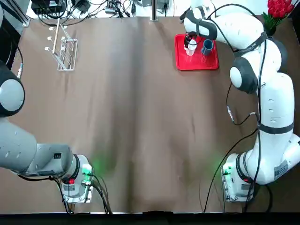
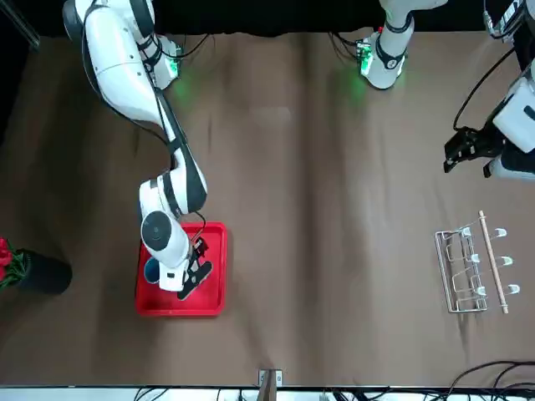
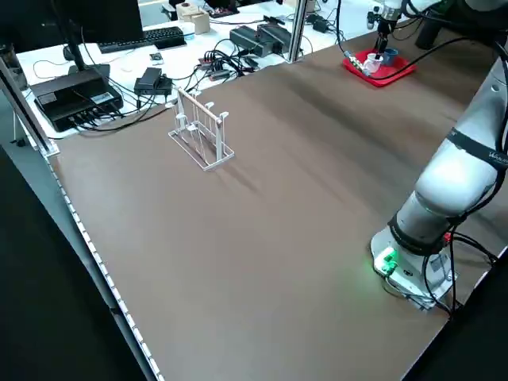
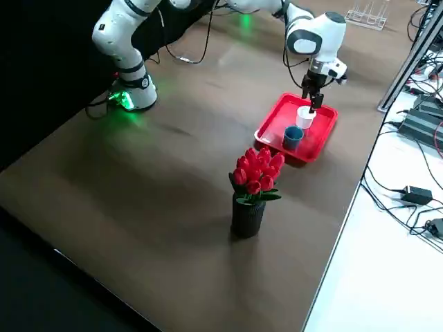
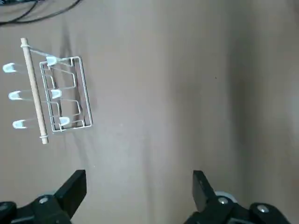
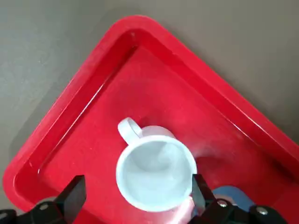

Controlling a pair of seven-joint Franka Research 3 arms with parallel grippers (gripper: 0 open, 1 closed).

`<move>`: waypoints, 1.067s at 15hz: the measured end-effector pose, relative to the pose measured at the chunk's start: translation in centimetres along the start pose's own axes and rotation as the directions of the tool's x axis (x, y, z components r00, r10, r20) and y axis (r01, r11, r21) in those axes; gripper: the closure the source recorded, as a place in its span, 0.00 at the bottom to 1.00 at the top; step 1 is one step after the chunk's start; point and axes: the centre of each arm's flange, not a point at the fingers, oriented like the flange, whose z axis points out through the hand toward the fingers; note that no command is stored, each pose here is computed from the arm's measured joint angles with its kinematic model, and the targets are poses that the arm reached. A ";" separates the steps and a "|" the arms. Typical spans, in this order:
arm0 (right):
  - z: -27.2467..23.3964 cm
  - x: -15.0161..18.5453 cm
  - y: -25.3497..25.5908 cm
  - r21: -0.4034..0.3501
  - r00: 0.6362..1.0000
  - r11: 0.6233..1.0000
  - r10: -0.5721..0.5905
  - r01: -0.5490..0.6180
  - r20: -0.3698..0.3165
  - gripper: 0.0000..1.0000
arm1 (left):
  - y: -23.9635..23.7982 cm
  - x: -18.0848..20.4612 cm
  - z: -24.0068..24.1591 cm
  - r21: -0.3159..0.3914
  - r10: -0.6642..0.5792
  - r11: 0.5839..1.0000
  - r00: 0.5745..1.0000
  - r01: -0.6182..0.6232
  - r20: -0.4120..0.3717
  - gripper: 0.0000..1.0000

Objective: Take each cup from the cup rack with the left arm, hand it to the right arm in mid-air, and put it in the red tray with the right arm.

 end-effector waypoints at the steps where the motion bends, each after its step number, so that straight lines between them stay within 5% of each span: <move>1: -0.8 0.0 0.2 0.002 1.000 1.000 0.003 -0.003 0.004 0.00 | 0.0 0.0 0.1 0.000 0.000 1.000 1.000 0.000 0.005 0.00; 11: -13.3 -4.1 7.4 0.003 0.990 0.990 0.138 -0.138 -0.008 0.00 | -0.3 -0.5 -0.2 0.001 -0.006 1.000 1.000 0.006 0.022 0.00; 16: -22.8 -9.3 10.3 0.015 0.932 0.932 0.362 -0.362 -0.008 0.00 | -0.7 -0.5 -0.4 0.002 -0.016 1.000 1.000 0.016 0.016 0.00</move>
